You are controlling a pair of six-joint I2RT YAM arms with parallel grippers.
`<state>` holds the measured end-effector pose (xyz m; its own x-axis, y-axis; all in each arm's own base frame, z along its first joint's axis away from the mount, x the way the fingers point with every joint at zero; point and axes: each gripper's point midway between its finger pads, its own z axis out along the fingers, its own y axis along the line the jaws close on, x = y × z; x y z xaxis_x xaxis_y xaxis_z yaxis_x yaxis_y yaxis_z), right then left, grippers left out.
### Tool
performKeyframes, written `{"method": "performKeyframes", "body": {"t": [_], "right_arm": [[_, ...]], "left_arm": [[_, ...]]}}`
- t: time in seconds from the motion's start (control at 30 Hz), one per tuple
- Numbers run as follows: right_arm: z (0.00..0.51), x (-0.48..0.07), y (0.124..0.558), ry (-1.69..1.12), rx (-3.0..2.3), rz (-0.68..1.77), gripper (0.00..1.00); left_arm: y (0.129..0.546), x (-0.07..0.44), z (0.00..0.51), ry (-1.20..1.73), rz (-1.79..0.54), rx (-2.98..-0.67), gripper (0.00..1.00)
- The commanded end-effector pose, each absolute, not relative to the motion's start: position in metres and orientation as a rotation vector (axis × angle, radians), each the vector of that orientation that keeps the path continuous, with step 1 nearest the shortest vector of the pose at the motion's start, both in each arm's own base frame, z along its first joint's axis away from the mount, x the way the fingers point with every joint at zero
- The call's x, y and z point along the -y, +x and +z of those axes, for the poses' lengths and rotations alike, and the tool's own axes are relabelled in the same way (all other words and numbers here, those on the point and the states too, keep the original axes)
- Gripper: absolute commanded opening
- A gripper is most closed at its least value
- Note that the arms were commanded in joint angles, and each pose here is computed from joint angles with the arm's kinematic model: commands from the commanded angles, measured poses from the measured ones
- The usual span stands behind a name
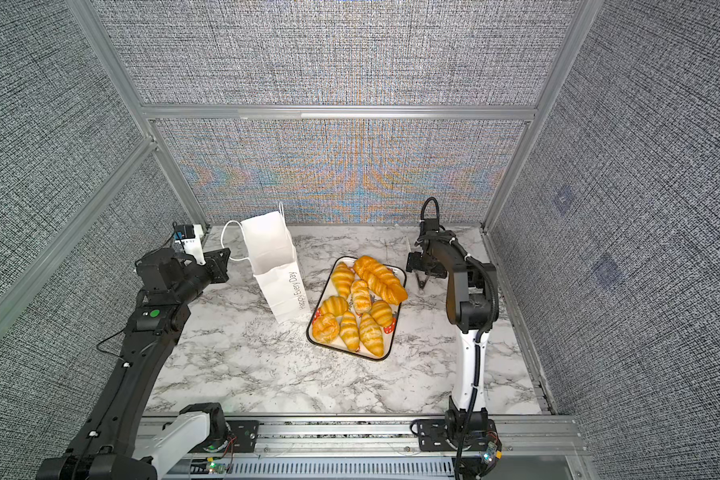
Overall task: Place the fake bread into the paper bag
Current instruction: 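Lower the right gripper onto the metal tongs and close on their handles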
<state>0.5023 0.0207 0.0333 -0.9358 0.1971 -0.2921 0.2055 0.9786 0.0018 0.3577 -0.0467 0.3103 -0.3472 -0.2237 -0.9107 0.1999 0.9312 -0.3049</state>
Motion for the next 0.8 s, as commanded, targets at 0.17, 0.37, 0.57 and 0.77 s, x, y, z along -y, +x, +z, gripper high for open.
{"method": "performKeyframes", "body": {"t": [0.17, 0.37, 0.57, 0.77], "right_arm": [[0.021, -0.023, 0.499, 0.258, -2.878, -0.091, 0.90], [0.019, -0.022, 0.495, 0.243, -2.886, -0.160, 0.89], [0.017, -0.019, 0.494, 0.262, -2.884, -0.162, 0.89], [0.022, -0.017, 0.495, 0.300, -2.854, -0.116, 0.86]], "left_arm": [[0.359, 0.044, 0.318, -0.012, -0.415, -1.843, 0.09], [0.360, 0.042, 0.315, -0.018, -0.412, -1.849, 0.09], [0.360, 0.041, 0.315, -0.025, -0.411, -1.850, 0.09], [0.361, 0.039, 0.313, -0.029, -0.407, -1.855, 0.09]]}}
